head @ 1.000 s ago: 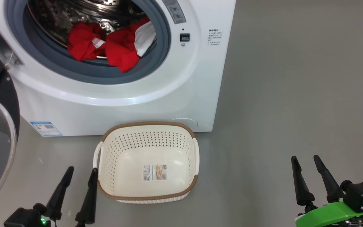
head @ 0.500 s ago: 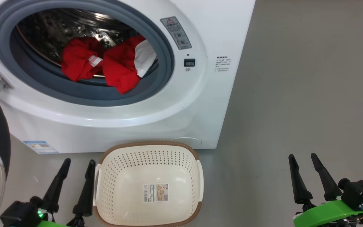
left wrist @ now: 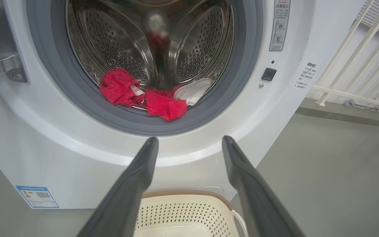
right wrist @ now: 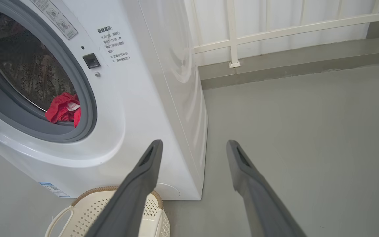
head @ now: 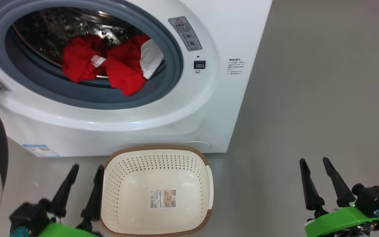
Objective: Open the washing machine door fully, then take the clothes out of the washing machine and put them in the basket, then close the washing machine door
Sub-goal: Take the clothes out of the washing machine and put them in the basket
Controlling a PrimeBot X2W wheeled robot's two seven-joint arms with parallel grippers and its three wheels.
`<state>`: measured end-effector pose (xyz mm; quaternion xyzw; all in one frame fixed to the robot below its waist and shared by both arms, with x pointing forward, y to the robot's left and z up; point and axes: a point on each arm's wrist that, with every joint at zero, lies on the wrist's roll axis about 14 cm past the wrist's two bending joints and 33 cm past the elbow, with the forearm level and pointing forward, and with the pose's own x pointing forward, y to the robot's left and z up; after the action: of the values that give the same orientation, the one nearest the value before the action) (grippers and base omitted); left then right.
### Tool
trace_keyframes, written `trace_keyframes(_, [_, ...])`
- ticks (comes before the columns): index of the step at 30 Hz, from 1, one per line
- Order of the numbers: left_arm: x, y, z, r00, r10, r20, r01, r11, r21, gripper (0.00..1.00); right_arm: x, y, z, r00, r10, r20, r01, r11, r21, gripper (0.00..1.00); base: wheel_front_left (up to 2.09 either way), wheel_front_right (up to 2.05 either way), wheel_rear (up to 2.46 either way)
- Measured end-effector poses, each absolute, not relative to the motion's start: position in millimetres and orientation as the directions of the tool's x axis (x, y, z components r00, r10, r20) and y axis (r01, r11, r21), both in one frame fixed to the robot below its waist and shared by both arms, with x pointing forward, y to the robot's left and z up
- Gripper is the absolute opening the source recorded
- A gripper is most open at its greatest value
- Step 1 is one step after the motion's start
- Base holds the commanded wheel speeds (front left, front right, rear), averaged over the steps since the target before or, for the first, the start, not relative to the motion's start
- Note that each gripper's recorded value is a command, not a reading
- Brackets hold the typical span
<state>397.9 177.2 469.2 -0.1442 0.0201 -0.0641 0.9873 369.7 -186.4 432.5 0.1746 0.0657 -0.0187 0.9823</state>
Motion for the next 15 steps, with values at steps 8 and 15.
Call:
trace_keyframes(8, [461.8,160.3,488.6,0.98,-0.192,0.045,0.197,0.948,-0.251,1.0,390.9,-176.4,425.2,0.989,0.017,-0.145,0.035,0.938,0.345,1.0,0.0,0.0,0.0])
trace_keyframes(15, [522.1,142.4,475.7,0.97,-0.243,-0.007,0.234,0.94,-0.25,1.0,405.8,-170.7,411.8,0.985,0.034,-0.169,0.028,0.937,0.349,1.0,0.0,0.0,0.0])
